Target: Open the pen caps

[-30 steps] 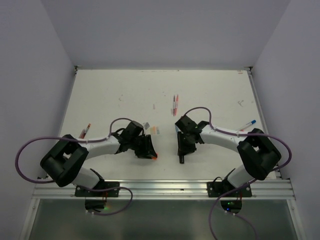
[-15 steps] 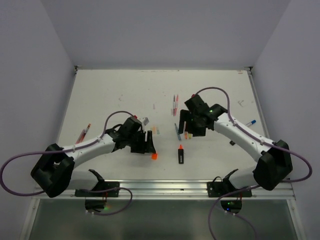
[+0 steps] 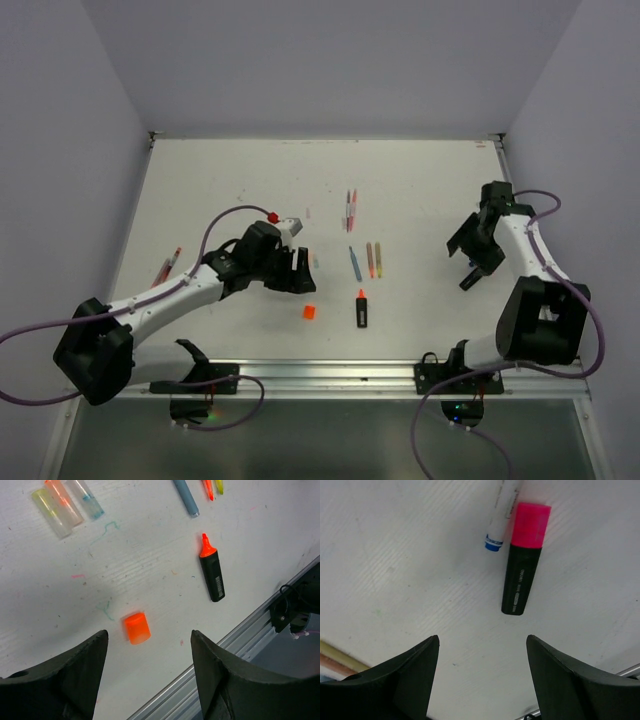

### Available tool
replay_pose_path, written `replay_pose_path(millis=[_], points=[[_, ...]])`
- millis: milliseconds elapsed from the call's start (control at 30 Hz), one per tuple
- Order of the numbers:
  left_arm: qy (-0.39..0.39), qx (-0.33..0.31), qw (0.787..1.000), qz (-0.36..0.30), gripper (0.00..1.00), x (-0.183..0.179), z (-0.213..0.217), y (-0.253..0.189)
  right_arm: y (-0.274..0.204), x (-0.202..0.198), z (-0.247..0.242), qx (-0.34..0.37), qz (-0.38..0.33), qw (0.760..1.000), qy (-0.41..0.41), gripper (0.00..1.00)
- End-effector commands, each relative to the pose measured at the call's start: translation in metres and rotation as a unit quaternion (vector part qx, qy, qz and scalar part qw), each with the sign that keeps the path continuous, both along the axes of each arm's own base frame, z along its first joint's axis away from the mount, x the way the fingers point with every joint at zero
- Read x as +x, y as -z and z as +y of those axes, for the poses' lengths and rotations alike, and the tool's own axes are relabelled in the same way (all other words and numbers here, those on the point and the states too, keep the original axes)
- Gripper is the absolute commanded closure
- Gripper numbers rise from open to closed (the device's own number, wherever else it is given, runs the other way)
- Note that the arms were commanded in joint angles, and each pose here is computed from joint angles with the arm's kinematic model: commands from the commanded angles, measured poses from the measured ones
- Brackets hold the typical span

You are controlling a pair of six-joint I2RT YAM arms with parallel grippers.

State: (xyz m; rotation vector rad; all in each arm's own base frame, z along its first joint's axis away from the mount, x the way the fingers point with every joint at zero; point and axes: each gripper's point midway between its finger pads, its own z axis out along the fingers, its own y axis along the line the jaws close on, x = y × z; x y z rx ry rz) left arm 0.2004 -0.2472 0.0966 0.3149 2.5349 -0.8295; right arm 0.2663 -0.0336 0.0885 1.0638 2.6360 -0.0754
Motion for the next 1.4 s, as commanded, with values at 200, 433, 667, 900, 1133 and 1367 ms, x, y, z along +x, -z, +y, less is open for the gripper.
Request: replay_pose_path(millis=[200,433,667,900,1133,1367], points=[[0.004,-0.024,0.999,-0.022,0.31,0.023,0.001,-0.012,0.036,0.000,-0.051,-0.051,0.036,0.998,-0.023,0.27],[-0.007,-0.020,1.000,-0.018,0.32,0.024,0.010,-0.011,0.057,0.010,-0.061,-0.060,0.019,0.997,-0.040,0.28],[-0.014,-0.016,1.000,-0.017,0.33,0.028,0.014,-0.014,0.081,0.004,-0.051,-0.033,0.025,0.998,-0.044,0.42],[-0.019,-0.018,0.999,-0.026,0.33,0.032,0.015,-0.021,0.085,-0.012,-0.044,-0.021,0.044,0.998,-0.032,0.59],[-0.012,-0.024,0.999,-0.034,0.33,0.034,0.013,-0.026,0.080,-0.032,-0.038,-0.012,0.068,0.998,-0.008,0.81],[-0.007,-0.029,0.999,-0.045,0.33,0.039,0.009,-0.034,0.041,-0.051,-0.042,-0.036,0.060,0.997,0.027,1.00]])
